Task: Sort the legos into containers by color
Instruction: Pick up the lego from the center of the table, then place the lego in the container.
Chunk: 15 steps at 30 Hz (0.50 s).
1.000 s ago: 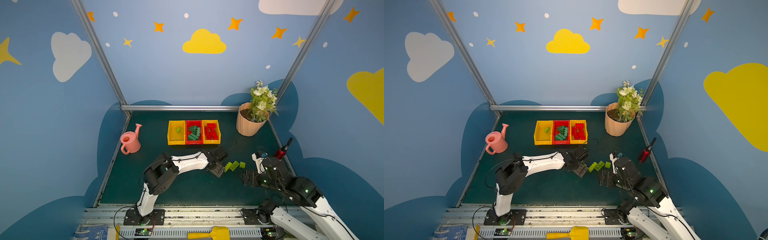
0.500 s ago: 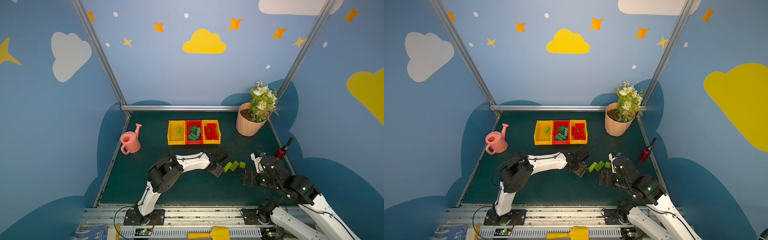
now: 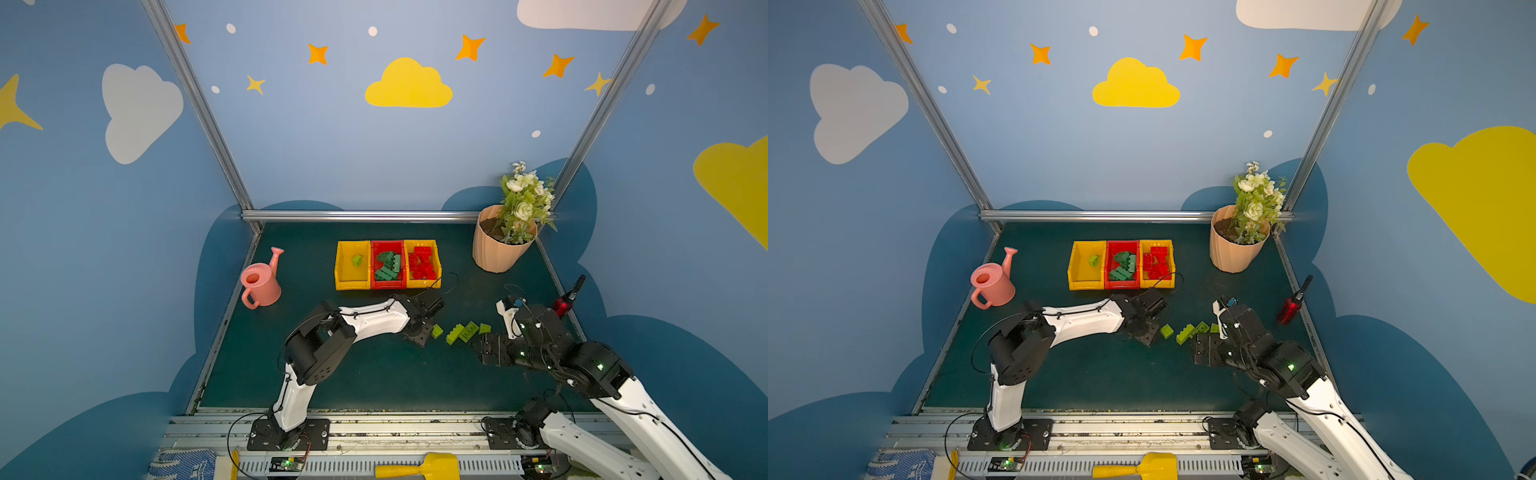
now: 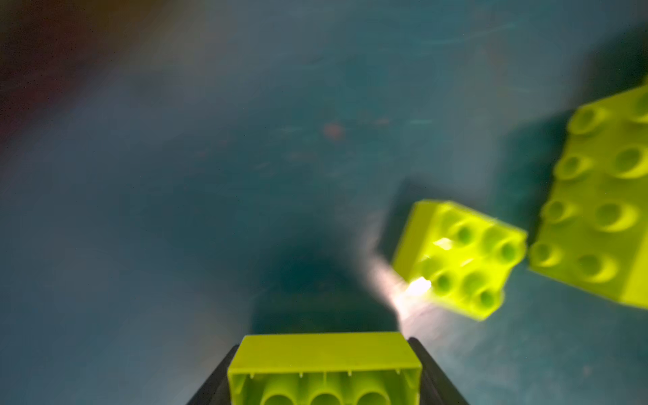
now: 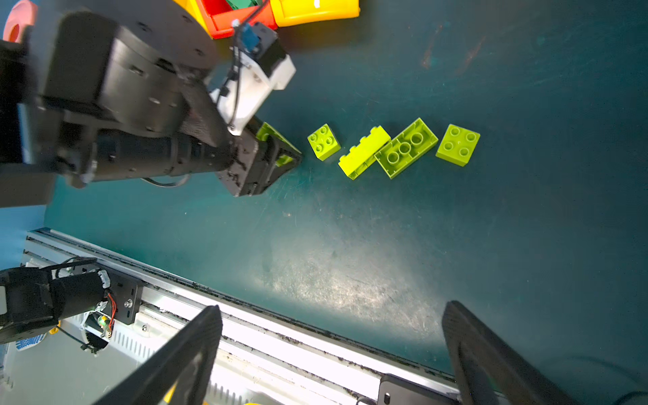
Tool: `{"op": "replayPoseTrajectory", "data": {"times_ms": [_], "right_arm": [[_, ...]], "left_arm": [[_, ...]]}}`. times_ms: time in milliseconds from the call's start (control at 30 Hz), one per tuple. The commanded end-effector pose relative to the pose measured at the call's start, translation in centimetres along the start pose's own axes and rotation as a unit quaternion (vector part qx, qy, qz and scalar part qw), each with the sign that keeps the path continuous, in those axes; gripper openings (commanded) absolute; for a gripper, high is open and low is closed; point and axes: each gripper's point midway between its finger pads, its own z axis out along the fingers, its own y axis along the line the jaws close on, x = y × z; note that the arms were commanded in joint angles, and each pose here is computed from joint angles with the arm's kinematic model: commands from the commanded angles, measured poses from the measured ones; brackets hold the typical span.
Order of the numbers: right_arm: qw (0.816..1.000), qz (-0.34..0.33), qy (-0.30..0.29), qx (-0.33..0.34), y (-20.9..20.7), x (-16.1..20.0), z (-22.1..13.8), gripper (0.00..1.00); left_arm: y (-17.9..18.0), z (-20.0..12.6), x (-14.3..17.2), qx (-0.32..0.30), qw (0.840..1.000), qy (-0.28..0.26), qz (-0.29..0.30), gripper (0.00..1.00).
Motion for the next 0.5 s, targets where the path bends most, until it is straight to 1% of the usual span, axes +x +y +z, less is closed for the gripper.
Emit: {"op": "replayPoseTrajectory", "data": {"times_ms": [0,167,233,367,467], "right_arm": [[1.000,-0.014,-0.019,-0.017,1.3,-2.0,-0.3,0.97],[0.999,-0.028,-0.012,-0.034,3.0,-3.7,1.1,0.97],[0.999,-0.032,-0.006,-0.042,3.8,-4.3,1.8,0.97],[0.998,-0.035,0.008,-0.056,4.9,-5.2,3.2,0.97],[0.997,-0.037,0.017,-0.063,5.5,-5.7,4.0,0.97]], "left_arm": [[3.7,-3.3,-1.4,-0.026,0.998,-0.027,-0.049,0.58],[10.0,-7.1,-3.3,-0.059,0.988,-0.065,-0.130,0.58],[13.4,-8.2,-4.1,-0.072,0.978,-0.082,-0.178,0.59],[19.0,-9.4,-5.5,-0.091,0.957,-0.102,-0.254,0.61],[22.9,-9.0,-6.5,-0.097,0.943,-0.100,-0.303,0.62]]}}
